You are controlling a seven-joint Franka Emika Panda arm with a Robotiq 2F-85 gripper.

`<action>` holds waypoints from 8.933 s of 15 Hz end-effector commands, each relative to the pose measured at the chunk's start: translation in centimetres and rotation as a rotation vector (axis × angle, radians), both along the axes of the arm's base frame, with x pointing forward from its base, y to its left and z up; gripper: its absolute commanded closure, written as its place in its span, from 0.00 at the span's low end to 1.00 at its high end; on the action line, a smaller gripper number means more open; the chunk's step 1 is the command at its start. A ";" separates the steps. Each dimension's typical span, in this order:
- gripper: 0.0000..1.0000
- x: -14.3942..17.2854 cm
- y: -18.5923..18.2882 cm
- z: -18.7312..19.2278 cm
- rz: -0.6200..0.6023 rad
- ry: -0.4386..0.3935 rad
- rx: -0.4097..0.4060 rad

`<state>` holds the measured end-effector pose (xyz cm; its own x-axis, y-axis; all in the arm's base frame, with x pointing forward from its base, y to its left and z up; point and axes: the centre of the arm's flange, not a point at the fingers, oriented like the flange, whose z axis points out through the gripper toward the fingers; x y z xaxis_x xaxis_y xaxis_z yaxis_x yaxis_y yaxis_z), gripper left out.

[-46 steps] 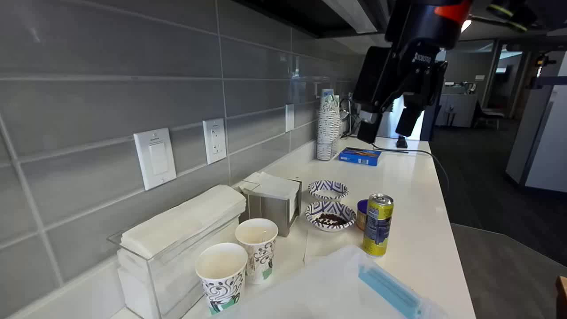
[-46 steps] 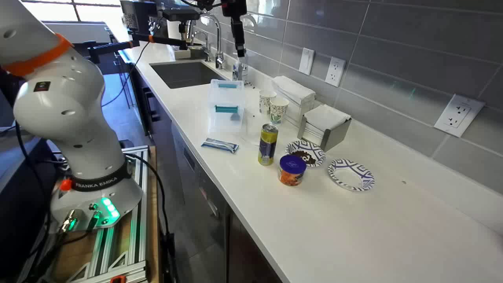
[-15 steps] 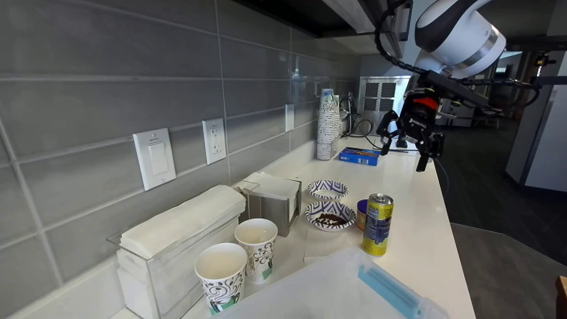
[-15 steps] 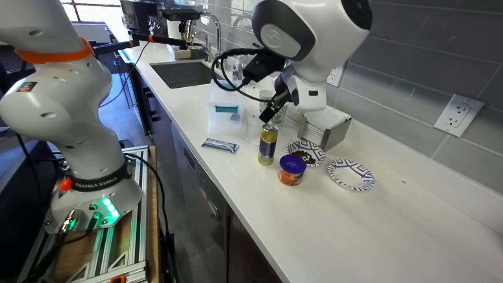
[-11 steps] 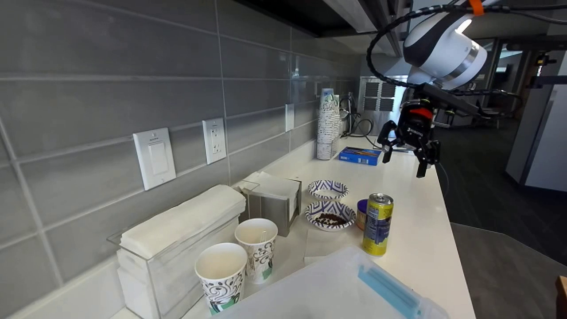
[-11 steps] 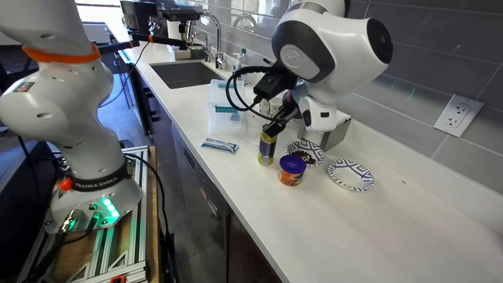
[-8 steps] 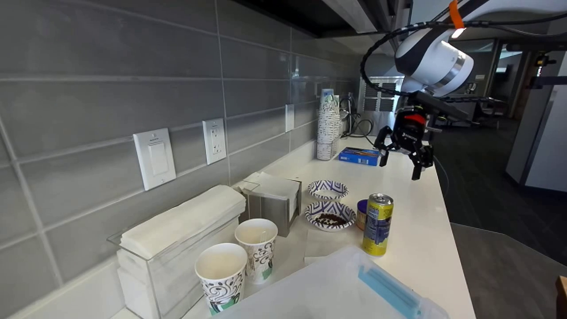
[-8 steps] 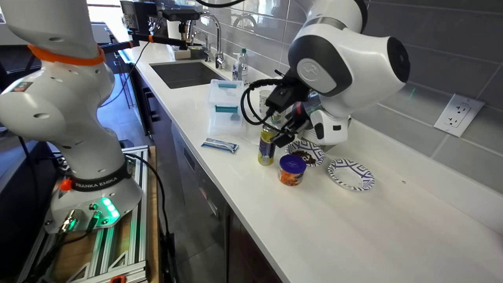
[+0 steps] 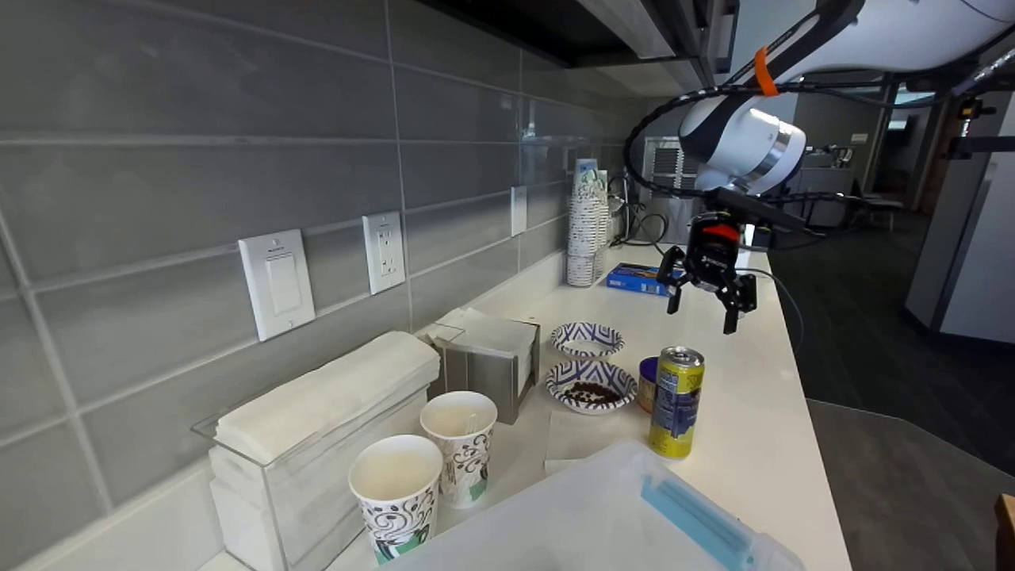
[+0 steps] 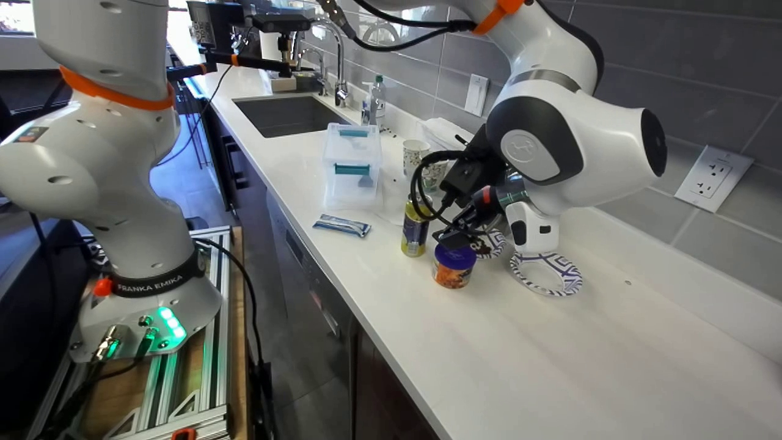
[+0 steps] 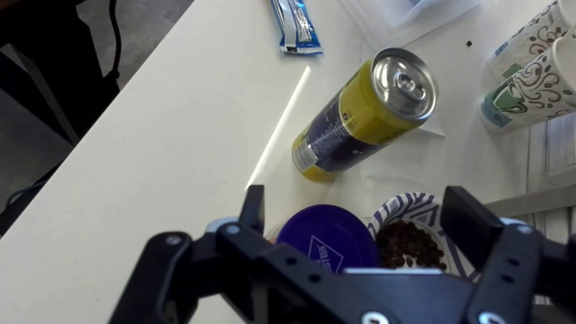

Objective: Put the orange bottle on the plate to the right

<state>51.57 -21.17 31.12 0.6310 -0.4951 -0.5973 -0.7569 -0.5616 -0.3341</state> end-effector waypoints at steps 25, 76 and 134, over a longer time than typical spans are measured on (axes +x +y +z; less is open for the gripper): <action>0.00 5.7 -5.0 -14.0 -0.189 0.198 0.185; 0.32 3.9 -12.1 -11.7 -0.364 0.430 0.328; 0.00 11.3 -9.2 -10.4 -0.818 0.044 0.325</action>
<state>64.38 -30.98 19.98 0.0936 -0.5688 -0.8172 -0.8907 0.3189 -0.3240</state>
